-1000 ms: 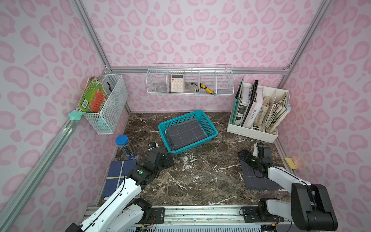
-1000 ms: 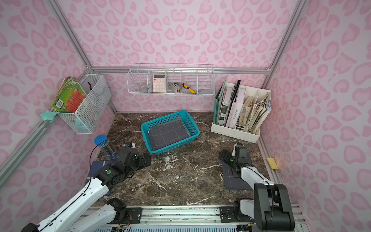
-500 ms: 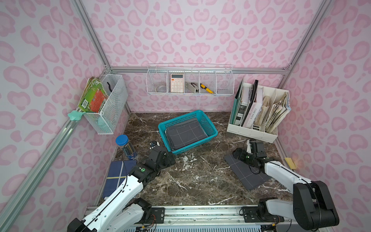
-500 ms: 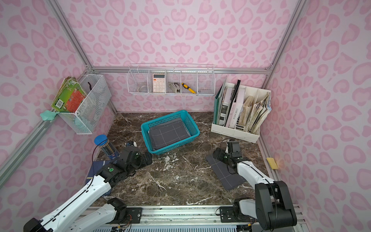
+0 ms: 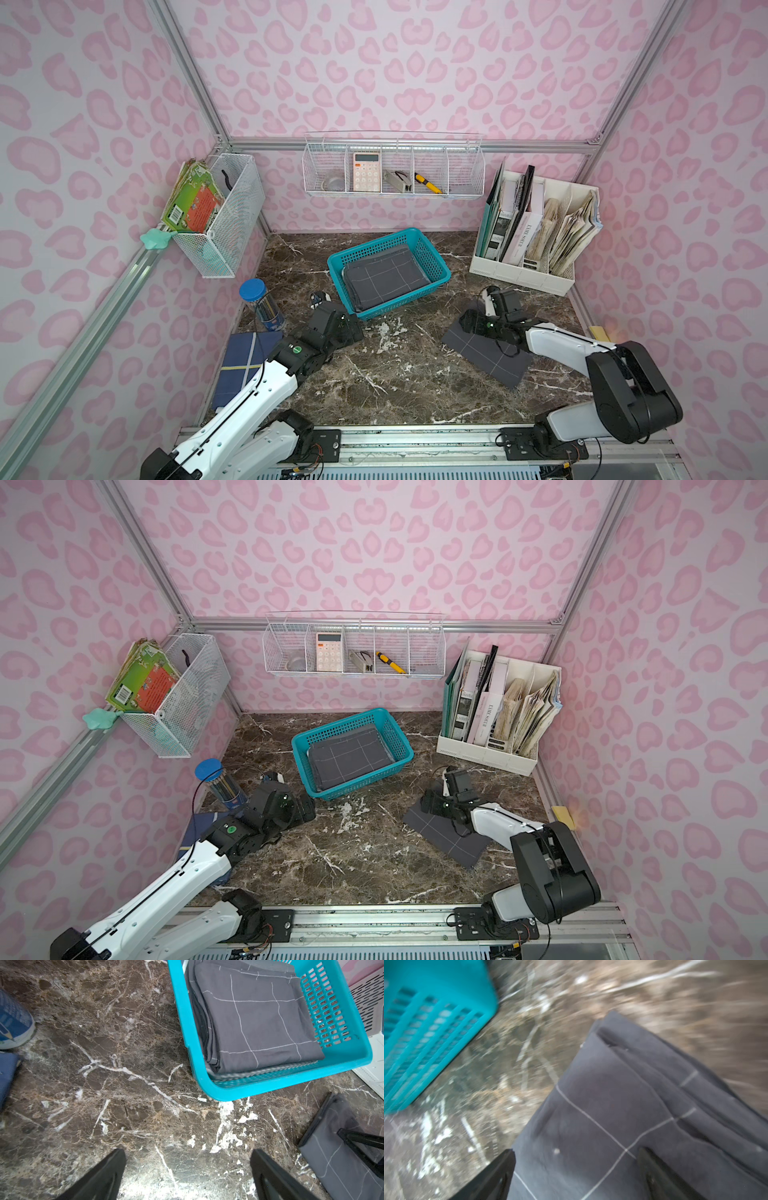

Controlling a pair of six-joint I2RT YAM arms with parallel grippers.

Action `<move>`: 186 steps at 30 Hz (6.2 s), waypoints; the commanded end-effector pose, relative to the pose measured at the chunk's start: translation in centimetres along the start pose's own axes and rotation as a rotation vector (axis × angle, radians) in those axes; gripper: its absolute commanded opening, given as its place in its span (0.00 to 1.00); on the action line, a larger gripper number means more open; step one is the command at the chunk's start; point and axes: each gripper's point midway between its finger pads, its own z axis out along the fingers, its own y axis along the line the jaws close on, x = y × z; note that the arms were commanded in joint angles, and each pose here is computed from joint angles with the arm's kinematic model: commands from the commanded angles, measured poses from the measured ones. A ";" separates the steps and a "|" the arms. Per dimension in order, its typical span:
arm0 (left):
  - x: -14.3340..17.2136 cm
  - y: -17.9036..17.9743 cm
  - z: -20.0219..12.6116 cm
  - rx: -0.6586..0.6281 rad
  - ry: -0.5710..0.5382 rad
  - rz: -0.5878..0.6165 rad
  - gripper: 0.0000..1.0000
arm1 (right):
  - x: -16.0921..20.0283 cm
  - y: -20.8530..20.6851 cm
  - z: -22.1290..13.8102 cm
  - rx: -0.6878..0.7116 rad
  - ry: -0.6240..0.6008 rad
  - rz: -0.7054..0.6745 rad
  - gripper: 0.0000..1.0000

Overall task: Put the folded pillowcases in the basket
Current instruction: Move the pillowcase to the center of the board, then pick up the pillowcase at the center of the board, then place the pillowcase in the basket.

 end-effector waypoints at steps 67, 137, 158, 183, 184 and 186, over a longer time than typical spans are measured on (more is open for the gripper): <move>7.5 -7.5 4.4 0.089 0.315 0.203 0.91 | 5.4 3.5 -3.0 0.021 0.040 -0.030 0.89; 11.6 -9.3 7.3 0.063 0.338 0.203 0.00 | 6.1 4.7 -2.1 0.026 -0.082 -0.053 0.00; 3.7 -10.8 -0.4 0.175 0.090 0.143 0.00 | -2.7 10.8 -11.7 -0.107 -0.456 -0.161 0.00; -12.4 -10.2 0.7 0.050 -0.182 0.095 0.00 | -19.9 22.1 -7.8 -0.148 -0.506 -0.401 0.00; -12.6 -10.0 1.3 0.044 -0.176 0.084 0.00 | -20.1 22.0 -6.9 -0.150 -0.491 -0.400 0.00; -13.1 -9.8 2.4 0.033 -0.172 0.076 0.00 | -20.5 21.9 -5.2 -0.153 -0.462 -0.397 0.00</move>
